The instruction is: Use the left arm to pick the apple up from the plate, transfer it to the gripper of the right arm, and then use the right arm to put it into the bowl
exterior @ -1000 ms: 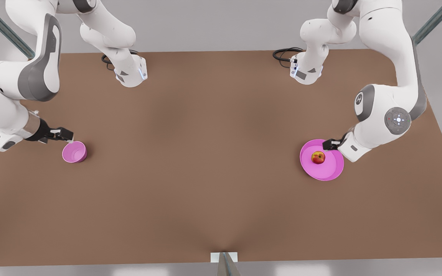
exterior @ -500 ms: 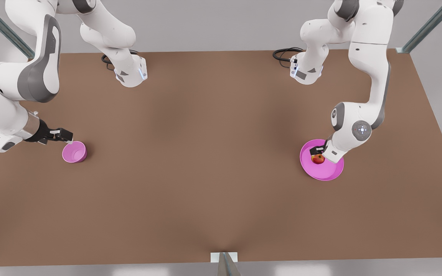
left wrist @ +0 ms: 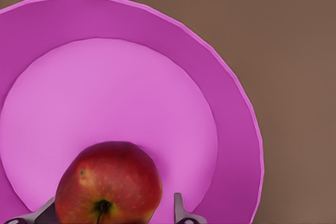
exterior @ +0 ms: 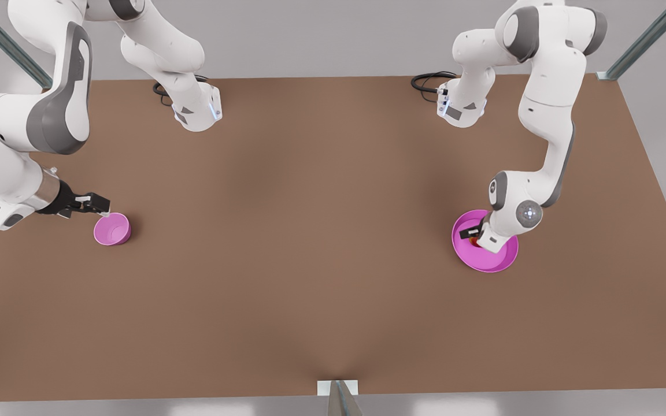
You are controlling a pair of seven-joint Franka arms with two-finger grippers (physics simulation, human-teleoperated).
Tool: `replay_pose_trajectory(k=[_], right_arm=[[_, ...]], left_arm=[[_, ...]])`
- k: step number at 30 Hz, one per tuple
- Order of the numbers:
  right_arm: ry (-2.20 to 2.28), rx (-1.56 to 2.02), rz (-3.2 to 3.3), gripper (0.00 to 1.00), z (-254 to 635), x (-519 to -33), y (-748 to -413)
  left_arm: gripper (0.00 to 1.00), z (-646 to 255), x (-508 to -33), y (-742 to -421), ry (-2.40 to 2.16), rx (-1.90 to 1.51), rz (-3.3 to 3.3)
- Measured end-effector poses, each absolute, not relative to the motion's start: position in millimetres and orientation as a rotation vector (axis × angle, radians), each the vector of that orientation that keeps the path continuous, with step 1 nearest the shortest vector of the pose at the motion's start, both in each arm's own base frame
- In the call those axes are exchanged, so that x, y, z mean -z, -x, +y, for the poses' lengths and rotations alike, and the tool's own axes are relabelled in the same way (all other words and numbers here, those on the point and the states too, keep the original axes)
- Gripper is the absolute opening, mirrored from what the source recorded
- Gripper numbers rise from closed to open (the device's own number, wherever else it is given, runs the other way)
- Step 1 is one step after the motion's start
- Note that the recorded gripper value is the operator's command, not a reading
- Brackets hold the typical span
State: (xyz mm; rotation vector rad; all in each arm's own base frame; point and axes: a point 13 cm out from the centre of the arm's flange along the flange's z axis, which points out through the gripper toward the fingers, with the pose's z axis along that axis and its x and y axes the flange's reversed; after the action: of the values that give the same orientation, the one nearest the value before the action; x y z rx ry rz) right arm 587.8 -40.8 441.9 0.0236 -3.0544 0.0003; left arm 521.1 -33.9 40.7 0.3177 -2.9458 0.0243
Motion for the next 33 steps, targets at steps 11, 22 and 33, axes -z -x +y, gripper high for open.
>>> replay_pose_trajectory(k=[11, 22, 33], right_arm=[[-0.028, 0.001, -3.052, 1.00, -42.6, -440.5, -588.1], [-0.031, 0.001, -3.051, 1.00, -43.6, -439.7, -588.3], [-0.041, 0.003, -3.051, 1.00, -40.3, -439.6, -588.6]], left_arm=[[0.90, -31.2, -40.0, -531.8, -0.354, -0.029, -2.975], [0.76, -31.0, -35.6, -528.5, -0.367, -0.027, -2.971], [0.73, -77.6, -129.7, -610.7, -0.306, -0.114, -3.181]])
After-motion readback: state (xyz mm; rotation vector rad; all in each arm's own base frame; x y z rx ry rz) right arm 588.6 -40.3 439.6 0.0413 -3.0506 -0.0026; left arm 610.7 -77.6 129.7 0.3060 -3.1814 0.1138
